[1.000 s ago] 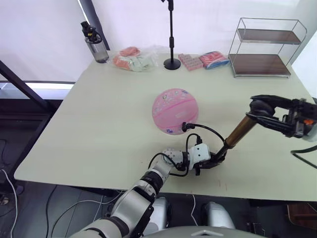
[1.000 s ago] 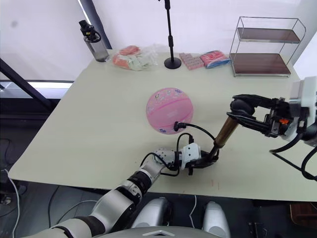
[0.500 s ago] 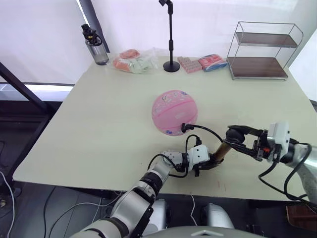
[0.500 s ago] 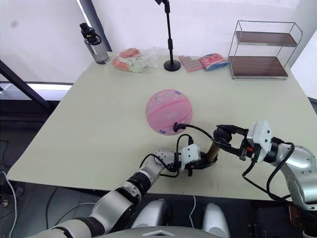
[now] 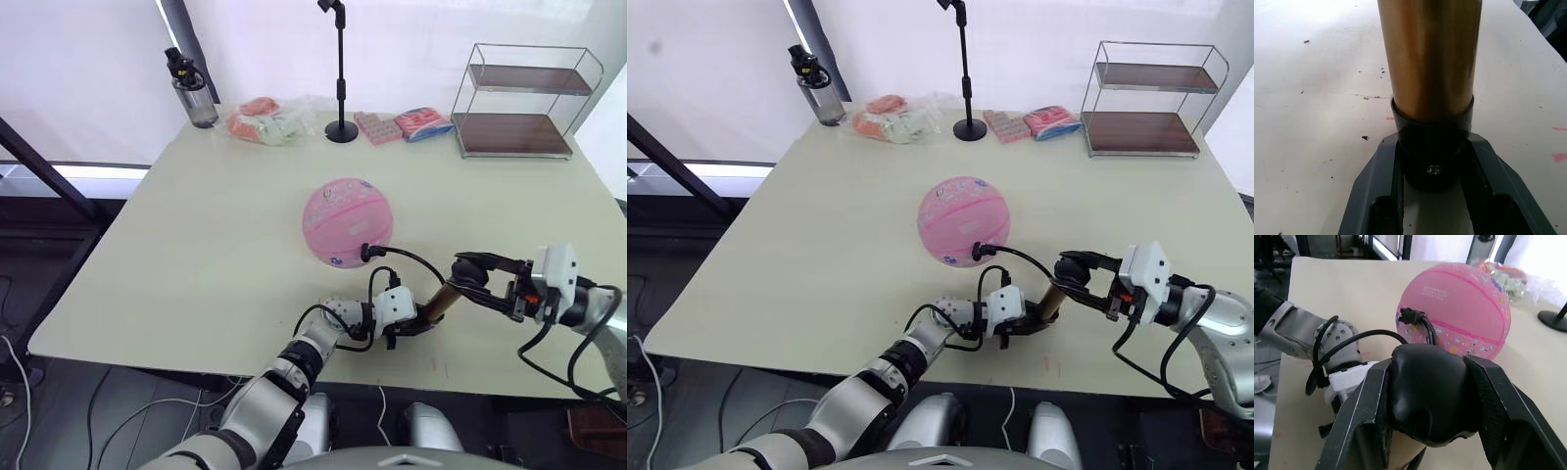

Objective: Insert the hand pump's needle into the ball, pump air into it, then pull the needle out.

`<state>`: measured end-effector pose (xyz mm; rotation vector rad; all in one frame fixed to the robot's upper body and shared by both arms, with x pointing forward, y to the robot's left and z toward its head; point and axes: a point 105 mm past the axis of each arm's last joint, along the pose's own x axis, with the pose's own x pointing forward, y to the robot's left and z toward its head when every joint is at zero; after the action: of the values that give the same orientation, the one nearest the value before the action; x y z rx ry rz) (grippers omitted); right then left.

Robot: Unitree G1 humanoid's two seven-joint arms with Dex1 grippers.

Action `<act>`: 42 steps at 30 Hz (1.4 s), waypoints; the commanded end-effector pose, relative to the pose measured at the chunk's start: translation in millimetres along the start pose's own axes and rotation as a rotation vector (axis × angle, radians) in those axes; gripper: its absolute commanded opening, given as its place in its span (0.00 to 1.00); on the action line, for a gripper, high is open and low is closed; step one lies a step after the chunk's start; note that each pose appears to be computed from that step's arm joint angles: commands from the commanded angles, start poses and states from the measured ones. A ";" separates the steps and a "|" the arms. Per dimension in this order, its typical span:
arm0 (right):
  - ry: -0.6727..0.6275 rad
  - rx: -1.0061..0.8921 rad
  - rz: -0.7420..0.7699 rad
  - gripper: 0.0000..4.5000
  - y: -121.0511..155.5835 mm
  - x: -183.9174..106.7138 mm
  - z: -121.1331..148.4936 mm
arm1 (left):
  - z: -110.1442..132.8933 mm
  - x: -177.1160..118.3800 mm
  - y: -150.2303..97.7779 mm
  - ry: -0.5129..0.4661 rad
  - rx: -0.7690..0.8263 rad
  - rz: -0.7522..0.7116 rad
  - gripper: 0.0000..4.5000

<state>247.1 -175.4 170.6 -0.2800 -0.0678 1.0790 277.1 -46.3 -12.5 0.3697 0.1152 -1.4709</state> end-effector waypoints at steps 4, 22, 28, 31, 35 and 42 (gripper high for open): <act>-0.119 -0.111 -0.033 0.38 -17.4 -17.7 72.9 | -51.1 -11.6 -30.8 0.168 -0.123 -0.067 0.25; -0.202 -0.190 -0.091 0.38 -35.4 -43.4 143.7 | -51.0 -11.8 -30.8 0.168 -0.122 -0.071 0.25; -0.132 -0.105 -0.044 0.38 -22.8 -25.5 99.0 | -51.4 -12.2 -30.7 0.168 -0.125 -0.069 0.25; -0.121 -0.046 -0.027 0.38 -13.2 -11.3 69.9 | -51.4 -12.5 -30.5 0.167 -0.126 -0.068 0.25; -0.064 -0.015 -0.019 0.38 -6.5 -1.2 35.6 | -51.3 -12.4 -30.1 0.167 -0.126 -0.065 0.25; 0.080 0.022 0.035 0.38 11.0 8.8 -25.1 | -51.2 -11.7 -30.5 0.167 -0.125 -0.062 0.25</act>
<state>246.2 -165.3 180.7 -0.2832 -0.1300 1.0949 280.0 -38.6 -15.4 0.3689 0.1308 -1.4506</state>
